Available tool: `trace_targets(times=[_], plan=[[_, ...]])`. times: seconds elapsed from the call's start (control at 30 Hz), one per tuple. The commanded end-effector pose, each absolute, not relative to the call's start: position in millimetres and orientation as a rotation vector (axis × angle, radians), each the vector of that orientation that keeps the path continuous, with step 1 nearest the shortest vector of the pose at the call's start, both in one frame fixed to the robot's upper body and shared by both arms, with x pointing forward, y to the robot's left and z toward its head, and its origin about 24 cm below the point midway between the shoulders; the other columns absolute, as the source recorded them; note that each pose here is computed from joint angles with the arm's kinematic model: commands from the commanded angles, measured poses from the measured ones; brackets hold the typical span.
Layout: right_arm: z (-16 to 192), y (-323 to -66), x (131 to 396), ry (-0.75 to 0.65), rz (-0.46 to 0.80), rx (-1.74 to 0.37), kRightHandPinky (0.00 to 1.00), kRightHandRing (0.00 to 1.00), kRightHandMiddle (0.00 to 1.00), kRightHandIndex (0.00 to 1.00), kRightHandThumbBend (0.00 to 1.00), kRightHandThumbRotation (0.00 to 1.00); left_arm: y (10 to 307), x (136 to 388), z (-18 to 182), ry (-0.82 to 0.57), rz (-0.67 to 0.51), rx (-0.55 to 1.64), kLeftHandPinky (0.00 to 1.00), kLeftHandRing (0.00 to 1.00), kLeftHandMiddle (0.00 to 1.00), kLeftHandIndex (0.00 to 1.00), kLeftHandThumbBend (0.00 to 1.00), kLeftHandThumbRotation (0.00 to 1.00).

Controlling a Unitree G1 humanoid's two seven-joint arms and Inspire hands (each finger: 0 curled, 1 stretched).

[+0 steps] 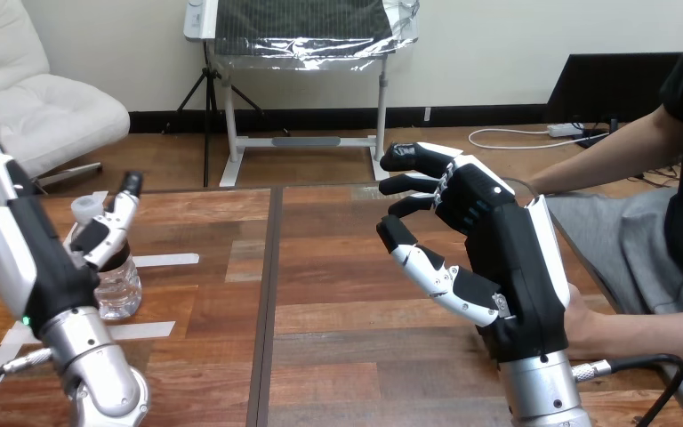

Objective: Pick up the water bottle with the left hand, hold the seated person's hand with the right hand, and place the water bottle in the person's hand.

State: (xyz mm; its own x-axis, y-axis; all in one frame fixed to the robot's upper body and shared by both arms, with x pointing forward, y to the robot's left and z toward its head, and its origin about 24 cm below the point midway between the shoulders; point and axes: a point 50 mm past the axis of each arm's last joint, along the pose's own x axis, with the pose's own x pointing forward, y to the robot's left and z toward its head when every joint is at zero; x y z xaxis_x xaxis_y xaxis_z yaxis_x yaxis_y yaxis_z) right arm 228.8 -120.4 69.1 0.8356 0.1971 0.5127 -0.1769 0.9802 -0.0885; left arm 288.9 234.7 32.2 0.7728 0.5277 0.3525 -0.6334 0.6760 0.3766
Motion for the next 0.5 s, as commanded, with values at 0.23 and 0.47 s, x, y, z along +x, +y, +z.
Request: trace_targets(times=[0.23,0.47], plan=[[82.1,-120.3,232.1,-0.62,0.202,-0.038,0.54,0.65,0.71,0.69,0.47,0.09,233.9,314.0,44.1,-0.218,0.609,0.523,0.87,0.93,0.96,0.97,0.78,0.23],[82.5,-120.3,232.2,-0.622,0.199,-0.043,0.54,0.65,0.7,0.69,0.47,0.09,234.4,319.3,39.1,-0.149,0.599,0.54,0.86,0.92,0.96,0.97,0.79,0.25]])
